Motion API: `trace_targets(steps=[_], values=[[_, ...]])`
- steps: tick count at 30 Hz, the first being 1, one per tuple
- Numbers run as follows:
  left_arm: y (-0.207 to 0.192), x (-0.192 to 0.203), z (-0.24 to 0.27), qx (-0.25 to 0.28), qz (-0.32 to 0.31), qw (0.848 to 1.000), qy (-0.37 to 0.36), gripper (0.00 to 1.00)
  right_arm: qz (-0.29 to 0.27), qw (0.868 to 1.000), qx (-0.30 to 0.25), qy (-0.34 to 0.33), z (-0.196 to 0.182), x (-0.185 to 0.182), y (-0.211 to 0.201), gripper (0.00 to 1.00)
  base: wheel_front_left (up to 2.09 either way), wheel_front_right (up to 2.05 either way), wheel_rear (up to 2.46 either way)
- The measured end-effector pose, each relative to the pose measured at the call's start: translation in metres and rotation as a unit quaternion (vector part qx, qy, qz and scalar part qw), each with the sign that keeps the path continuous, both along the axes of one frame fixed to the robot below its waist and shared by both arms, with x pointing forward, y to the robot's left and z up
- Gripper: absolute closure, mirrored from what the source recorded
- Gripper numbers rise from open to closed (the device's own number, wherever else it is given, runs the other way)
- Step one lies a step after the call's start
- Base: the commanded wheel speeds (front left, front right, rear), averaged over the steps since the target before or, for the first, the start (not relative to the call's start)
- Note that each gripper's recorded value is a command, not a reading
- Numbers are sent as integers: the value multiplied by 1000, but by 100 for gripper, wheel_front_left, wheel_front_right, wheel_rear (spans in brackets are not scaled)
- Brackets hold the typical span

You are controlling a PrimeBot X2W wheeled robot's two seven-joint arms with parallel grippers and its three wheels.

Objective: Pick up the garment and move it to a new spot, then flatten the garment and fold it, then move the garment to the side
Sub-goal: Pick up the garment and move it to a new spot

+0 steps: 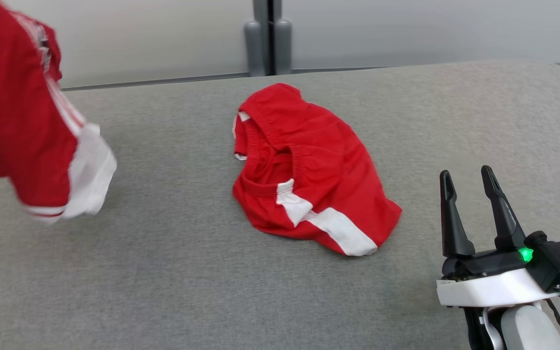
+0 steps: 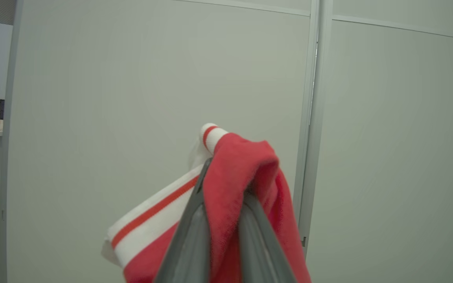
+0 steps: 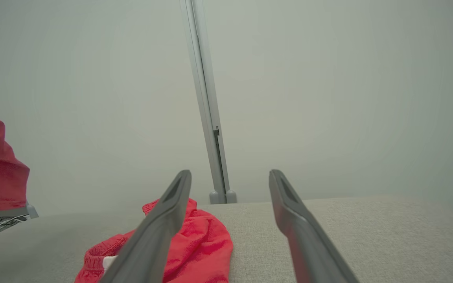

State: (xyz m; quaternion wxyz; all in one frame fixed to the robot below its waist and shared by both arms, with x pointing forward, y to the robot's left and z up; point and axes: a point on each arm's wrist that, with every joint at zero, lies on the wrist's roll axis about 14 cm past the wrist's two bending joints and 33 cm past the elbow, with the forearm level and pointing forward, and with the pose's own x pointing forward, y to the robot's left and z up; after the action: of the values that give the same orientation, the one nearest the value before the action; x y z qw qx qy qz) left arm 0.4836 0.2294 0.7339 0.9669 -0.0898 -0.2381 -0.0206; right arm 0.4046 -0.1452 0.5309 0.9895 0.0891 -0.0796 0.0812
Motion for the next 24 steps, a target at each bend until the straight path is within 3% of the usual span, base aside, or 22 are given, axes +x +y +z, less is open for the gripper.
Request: trace_targets(steps=[9, 15, 18, 24], values=[[124, -43, -42, -11, 177, 984, 36, 100, 56, 998, -19, 5, -9, 12, 40, 0, 0, 0, 0], [155, -48, -133, -104, 206, 964, 133, 100, 86, 996, -28, 10, -18, 24, 62, 0, 0, 0, 0], [159, -50, -188, -136, 211, 946, 203, 100, 95, 995, -33, 21, -28, 29, 66, 0, 0, 0, 0], [152, -67, -293, -159, 218, 894, 358, 100, 106, 993, -43, 37, -46, 39, 68, 0, 0, 0, 0]])
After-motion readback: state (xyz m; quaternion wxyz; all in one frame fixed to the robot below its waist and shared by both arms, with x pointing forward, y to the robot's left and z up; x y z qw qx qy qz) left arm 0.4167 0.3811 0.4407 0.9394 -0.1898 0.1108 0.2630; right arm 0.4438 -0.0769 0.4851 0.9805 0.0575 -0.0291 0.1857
